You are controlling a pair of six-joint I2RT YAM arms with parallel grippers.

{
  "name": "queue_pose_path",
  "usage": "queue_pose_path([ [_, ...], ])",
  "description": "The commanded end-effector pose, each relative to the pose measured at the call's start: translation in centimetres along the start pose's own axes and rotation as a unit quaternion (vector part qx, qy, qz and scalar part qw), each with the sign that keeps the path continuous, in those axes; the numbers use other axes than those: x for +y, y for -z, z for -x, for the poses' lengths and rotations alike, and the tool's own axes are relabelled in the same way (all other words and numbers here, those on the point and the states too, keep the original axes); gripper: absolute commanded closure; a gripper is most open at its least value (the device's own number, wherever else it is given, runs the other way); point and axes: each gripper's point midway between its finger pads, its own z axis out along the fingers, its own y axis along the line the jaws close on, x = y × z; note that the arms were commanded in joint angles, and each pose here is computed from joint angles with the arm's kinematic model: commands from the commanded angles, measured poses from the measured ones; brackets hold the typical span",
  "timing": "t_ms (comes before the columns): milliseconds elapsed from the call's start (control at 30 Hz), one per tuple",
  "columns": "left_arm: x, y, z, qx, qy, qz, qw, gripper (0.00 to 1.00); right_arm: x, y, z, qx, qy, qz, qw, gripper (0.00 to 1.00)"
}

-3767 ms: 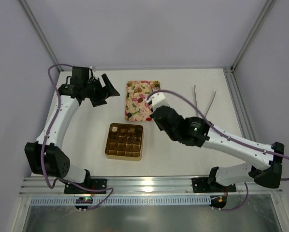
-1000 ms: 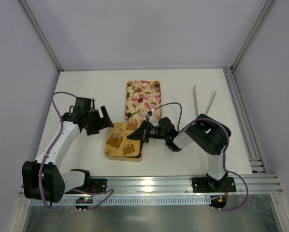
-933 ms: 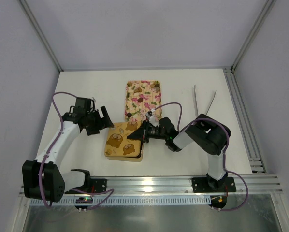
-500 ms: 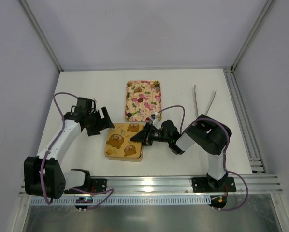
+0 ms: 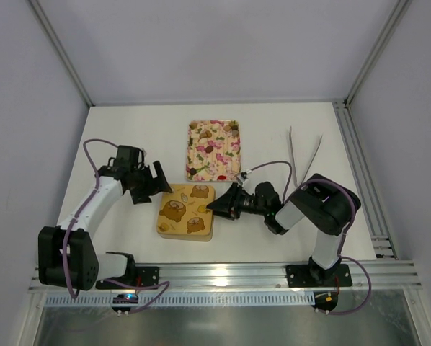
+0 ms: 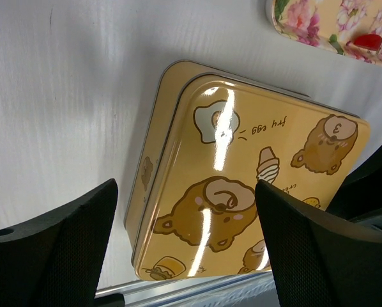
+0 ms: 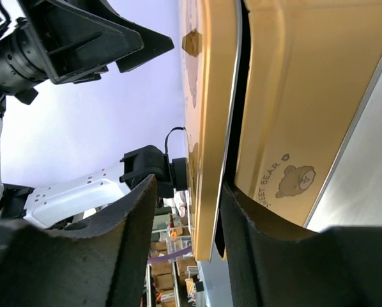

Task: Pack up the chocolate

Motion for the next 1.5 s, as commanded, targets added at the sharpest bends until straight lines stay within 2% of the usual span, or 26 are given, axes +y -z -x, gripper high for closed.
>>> queue_pose_path([
  [0, -0.5, -0.4, 0.2, 0.001, -0.007, -0.017, 1.0, 0.14, 1.9, 0.9, 0.8, -0.023, 0.053, 0.033, 0.998, 0.52],
  [633, -1.8, -1.1, -0.5, 0.016, -0.019, -0.018, 1.0, 0.16, -1.0, 2.0, 2.3, -0.039, 0.126, -0.106, 0.986, 0.38],
  [1133, -3.8, -1.8, -0.9, 0.026, -0.053, -0.001, 0.998, 0.17, -1.2, -0.1, 2.7, -0.016, 0.148, -0.16, 0.976, 0.37],
  [1467, -2.9, -2.8, -1.7, 0.046, -0.054, 0.024, 0.997, 0.17, -2.5, -0.2, 2.5, -0.002, 0.145, -0.19, 0.971, 0.43],
])
